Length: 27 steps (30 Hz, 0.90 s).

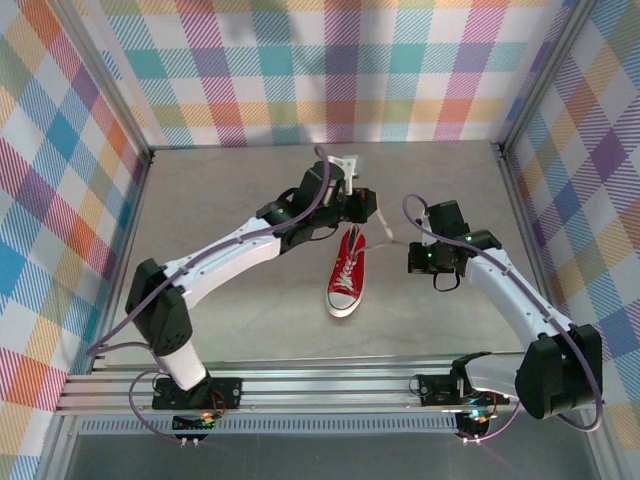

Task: Tie the shoes

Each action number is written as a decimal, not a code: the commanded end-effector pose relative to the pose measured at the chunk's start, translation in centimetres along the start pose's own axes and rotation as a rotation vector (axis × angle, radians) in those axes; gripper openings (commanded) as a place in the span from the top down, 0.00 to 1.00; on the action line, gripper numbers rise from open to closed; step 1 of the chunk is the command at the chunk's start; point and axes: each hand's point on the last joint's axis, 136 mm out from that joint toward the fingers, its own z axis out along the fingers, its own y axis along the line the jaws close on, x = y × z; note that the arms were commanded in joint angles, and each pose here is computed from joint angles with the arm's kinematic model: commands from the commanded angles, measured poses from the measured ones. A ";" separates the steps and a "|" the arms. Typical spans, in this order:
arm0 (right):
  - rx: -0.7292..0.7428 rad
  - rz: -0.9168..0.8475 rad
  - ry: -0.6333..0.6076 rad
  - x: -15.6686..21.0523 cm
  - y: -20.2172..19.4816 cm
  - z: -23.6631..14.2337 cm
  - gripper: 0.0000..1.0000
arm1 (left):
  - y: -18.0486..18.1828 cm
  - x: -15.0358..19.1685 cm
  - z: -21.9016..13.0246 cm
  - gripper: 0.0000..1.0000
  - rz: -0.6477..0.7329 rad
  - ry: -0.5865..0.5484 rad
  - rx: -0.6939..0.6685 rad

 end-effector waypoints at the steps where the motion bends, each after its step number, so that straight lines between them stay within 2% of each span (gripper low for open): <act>1: 0.027 -0.009 0.041 0.9 -0.5 -0.1 0.98 | -0.2 4.1 2.7 1.00 -0.012 0.131 0.035; 7: -0.015 -0.007 0.094 1.7 0.2 0.1 0.99 | 1.5 8.6 5.6 1.00 0.011 0.256 0.016; 14: 0.016 -0.032 0.121 2.3 -0.3 0.0 0.99 | 2.1 11.0 5.5 1.00 0.050 0.357 0.023; 16: 0.006 -0.031 0.129 2.4 -0.2 0.1 0.99 | 2.4 10.4 4.3 1.00 0.090 0.366 -0.009; 19: 0.000 -0.037 0.138 2.5 -0.1 0.2 0.99 | 3.1 6.6 0.8 1.00 0.138 0.288 -0.054; 23: -0.023 -0.050 0.129 2.2 0.5 -0.3 0.99 | 7.0 1.4 -4.5 1.00 0.048 0.153 -0.125; 27: -0.030 -0.073 0.126 2.0 1.3 -1.0 1.00 | 10.6 1.3 -7.0 1.00 -0.082 0.174 -0.162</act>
